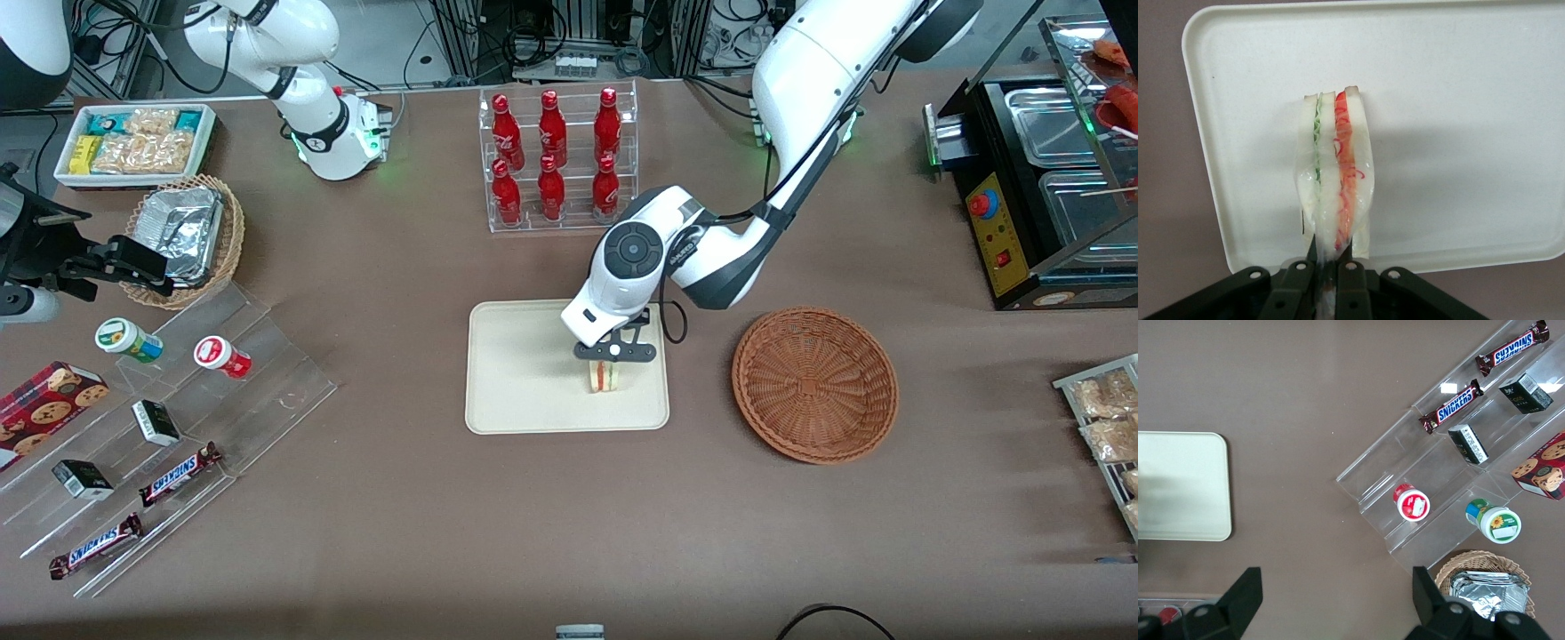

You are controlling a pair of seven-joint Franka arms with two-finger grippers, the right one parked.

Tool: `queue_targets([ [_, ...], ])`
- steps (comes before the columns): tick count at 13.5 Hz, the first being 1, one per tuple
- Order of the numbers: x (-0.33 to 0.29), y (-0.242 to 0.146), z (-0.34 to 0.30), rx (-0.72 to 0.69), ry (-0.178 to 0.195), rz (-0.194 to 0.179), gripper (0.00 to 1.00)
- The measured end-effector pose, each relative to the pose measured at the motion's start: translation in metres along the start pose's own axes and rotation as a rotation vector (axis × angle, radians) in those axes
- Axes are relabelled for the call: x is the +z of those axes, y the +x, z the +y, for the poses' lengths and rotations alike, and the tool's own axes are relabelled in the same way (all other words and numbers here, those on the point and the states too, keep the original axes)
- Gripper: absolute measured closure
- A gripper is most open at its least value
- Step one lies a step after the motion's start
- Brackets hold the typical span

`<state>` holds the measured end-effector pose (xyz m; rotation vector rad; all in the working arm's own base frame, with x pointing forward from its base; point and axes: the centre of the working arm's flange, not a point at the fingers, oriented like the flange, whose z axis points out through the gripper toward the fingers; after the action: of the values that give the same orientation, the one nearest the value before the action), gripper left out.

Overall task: Place sandwich from basket to tray
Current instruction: 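Lower the sandwich onto the tray and open the left gripper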

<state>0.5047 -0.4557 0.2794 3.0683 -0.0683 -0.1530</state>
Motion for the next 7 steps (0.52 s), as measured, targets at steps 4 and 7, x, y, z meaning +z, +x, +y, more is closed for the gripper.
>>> queue_targets([
  [4,0.013,0.004,-0.001,0.003,0.018,0.02,0.9],
  [7,0.018,0.009,0.002,0.002,-0.01,0.049,0.9],
])
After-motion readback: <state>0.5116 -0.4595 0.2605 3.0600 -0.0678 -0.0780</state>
